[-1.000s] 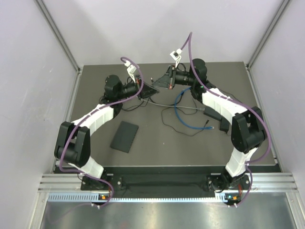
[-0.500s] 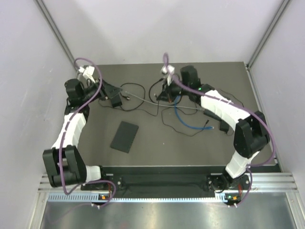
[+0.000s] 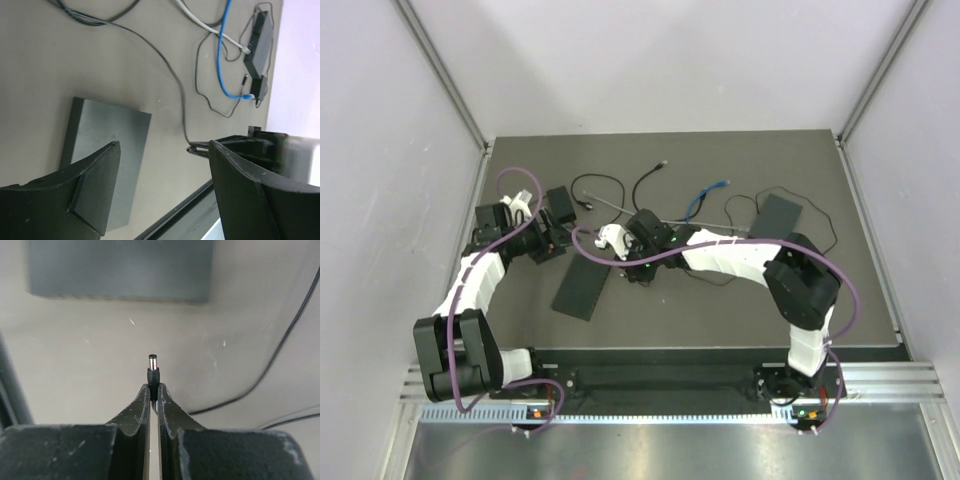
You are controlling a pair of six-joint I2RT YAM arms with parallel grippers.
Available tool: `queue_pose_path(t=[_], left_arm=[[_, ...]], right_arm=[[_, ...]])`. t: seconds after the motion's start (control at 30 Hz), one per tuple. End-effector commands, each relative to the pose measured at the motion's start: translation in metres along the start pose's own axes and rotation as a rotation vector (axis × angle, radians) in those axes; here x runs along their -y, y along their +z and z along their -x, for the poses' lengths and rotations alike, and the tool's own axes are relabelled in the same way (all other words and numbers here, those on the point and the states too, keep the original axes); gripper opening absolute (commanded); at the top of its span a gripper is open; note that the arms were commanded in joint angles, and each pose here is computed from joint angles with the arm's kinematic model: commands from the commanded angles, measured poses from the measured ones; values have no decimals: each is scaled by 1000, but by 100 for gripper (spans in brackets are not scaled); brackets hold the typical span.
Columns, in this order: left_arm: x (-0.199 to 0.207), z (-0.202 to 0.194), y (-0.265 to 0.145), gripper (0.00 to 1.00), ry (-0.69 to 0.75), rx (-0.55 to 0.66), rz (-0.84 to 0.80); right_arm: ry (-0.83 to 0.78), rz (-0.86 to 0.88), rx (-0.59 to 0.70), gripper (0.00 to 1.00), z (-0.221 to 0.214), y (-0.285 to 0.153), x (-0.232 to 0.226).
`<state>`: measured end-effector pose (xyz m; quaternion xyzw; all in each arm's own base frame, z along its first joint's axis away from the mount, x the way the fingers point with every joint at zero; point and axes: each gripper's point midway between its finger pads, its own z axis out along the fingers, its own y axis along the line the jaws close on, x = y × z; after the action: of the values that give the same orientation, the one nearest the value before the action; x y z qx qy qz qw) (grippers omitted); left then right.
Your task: Insert the plug into the switch port
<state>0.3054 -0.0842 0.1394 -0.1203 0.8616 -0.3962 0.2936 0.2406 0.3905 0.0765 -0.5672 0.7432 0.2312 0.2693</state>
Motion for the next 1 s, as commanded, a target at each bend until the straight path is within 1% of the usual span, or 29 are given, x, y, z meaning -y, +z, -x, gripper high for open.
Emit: queue_pose_path(t=[0.0,0.07,0.1,0.2,0.37,0.4,0.47,0.5,0.6,0.73,0.83,0.87,0.97], left_arm=[[-12,2,1,75,2,28,38],[-16,-6,4,75,-17,15,41],[-17,-7,4,75,-11,13,33],[-23,-11,8,75,-23,16,39],[-31,-14,14,75,-40,7,43],[-38,-16,18,75,-71,-6,62],[-41,-14,20,75,-86,-11,79],[-42,-13,22,75,-95,-14,81],[-47,-9,27,71,-110,-13,89],[-59,-18,31,67,-129,-30,118],[-59,-18,29,65,-112,-12,118],[-57,-17,28,65,-103,-4,115],[-55,-16,26,64,-95,3,114]], right_arm=[[43,-42,-19,0,-9,11,5],[64,-48,-28,0,-18,18,6],[60,-54,4,0,-13,22,7],[76,-60,43,0,-13,31,8],[64,-45,73,0,-6,47,8],[67,-43,59,0,-10,53,8],[59,-34,46,0,-3,58,8],[59,-33,24,0,-8,64,9],[65,-34,1,0,-6,71,11],[78,-43,-9,0,-2,75,14],[92,-52,-44,0,-3,77,18],[98,-50,-77,0,-11,77,17],[99,-48,-115,0,-21,78,16]])
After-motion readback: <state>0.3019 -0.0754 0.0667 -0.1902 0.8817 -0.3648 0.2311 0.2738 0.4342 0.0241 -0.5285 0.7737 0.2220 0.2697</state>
